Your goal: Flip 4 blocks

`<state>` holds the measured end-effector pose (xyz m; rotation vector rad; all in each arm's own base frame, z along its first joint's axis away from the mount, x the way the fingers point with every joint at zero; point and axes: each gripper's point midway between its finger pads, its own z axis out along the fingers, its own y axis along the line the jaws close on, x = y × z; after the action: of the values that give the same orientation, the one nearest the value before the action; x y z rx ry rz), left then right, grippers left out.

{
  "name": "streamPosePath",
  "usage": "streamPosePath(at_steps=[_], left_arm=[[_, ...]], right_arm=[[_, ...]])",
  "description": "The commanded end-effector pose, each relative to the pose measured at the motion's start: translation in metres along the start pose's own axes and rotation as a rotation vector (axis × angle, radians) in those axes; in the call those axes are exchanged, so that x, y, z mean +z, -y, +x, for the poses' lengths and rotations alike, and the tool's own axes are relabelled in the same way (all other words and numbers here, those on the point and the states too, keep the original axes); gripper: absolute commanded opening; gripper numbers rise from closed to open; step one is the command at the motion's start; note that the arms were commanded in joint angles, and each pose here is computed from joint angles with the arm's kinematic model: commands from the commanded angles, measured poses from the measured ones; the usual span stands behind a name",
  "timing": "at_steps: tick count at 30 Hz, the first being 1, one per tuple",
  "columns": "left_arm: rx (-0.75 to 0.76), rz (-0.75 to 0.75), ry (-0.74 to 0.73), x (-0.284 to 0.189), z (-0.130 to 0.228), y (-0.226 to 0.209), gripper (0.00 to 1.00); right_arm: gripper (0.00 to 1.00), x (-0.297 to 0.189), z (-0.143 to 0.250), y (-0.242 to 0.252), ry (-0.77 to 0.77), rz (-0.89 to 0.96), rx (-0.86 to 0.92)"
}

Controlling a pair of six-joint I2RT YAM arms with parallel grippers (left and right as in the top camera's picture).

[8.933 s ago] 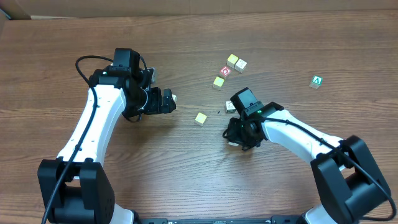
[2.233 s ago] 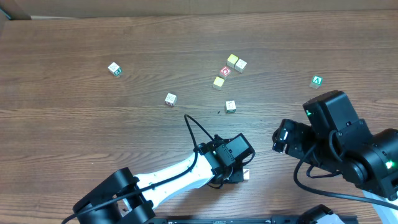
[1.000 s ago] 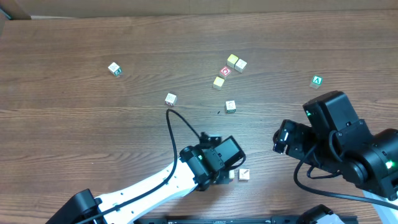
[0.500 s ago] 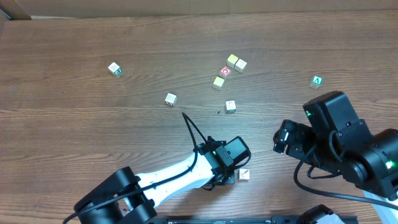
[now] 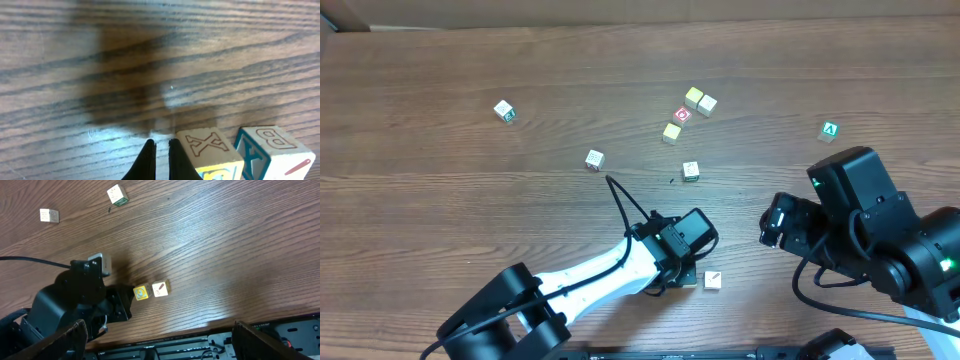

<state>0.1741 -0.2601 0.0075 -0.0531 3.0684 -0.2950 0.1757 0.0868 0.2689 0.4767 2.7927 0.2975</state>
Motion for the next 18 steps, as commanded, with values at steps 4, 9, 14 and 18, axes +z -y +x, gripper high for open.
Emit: streamPosePath(at_steps=[4,9,14,18], left_arm=[[0.029,0.022,-0.008,0.0015,-0.0002,0.0035,0.04],[0.04,0.037,-0.025,0.0014,0.0027,0.0061,0.04],[0.04,0.056,-0.04,0.0011,0.0051,0.0098,0.04],[0.017,0.065,-0.045,0.001,0.0056,0.0117,0.04]], right_arm=[[0.93,-0.0093,-0.0037,-0.0008,0.035,-0.021,-0.005],[0.93,-0.0093,-0.0035,-0.0005,0.034,-0.02,-0.005],[0.93,-0.0093,-0.0031,-0.0002,0.033,-0.019,-0.005],[0.93,-0.0093,-0.0029,-0.0001,0.032,-0.018,-0.005]])
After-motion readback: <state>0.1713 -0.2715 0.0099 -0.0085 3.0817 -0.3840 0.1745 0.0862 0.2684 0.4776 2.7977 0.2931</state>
